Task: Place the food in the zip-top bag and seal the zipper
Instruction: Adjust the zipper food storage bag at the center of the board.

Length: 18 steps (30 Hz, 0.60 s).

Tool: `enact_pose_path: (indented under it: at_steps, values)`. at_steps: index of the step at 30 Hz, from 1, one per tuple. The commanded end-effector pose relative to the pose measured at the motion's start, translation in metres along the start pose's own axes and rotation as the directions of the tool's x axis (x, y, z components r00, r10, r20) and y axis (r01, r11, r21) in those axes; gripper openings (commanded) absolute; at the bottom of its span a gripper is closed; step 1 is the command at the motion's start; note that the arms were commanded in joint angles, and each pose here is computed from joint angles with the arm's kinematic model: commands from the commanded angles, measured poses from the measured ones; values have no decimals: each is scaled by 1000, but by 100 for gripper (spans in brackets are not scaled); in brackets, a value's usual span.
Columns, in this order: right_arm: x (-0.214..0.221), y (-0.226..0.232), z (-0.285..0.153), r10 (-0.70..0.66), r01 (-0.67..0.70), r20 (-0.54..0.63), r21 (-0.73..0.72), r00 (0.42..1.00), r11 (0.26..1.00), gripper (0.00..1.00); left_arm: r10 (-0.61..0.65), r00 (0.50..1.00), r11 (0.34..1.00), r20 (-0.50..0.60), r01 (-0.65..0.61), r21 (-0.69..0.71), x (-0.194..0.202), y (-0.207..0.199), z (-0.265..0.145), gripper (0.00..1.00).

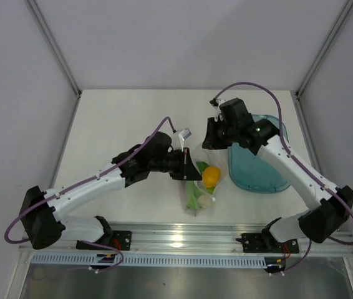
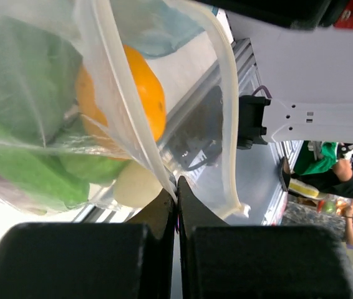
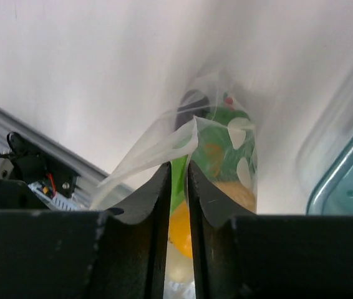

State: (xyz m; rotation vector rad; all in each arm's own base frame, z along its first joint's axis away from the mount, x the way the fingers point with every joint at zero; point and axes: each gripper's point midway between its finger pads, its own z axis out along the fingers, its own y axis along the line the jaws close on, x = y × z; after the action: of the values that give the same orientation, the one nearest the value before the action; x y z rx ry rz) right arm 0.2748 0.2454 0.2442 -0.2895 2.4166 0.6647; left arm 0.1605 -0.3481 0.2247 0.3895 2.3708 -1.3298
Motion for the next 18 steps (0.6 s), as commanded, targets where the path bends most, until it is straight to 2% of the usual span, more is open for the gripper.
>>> enact_pose_path:
  at_steps: [1,3,6,7,9,10,15,18]
  values:
    - [-6,23,8,-46,43,-45,-61,998,997,20,-40,998,996,56,36,79,-3,-18,-6,0]
    - [1,32,19,-64,57,-93,-76,994,996,22,-72,996,994,60,67,91,-1,-17,-2,0]
    - [-3,43,18,-80,72,-82,-92,993,993,38,-120,990,989,74,112,100,-4,-14,5,0]
    - [-5,47,13,-85,78,-67,-102,994,992,59,-141,987,986,79,132,106,-6,-15,6,1]
    - [-18,47,3,-85,85,-3,-76,996,994,80,-153,984,983,92,142,119,-9,-18,6,1]
    - [-26,47,-11,-86,90,47,-66,995,994,99,-167,980,981,110,155,117,-13,-18,6,0]
    - [-55,39,-64,-76,80,208,-10,975,997,99,-203,958,979,202,192,74,-33,-22,-9,0]
    - [-52,31,-93,-61,69,264,-19,963,997,99,-234,937,972,261,234,28,-48,-23,-19,1]
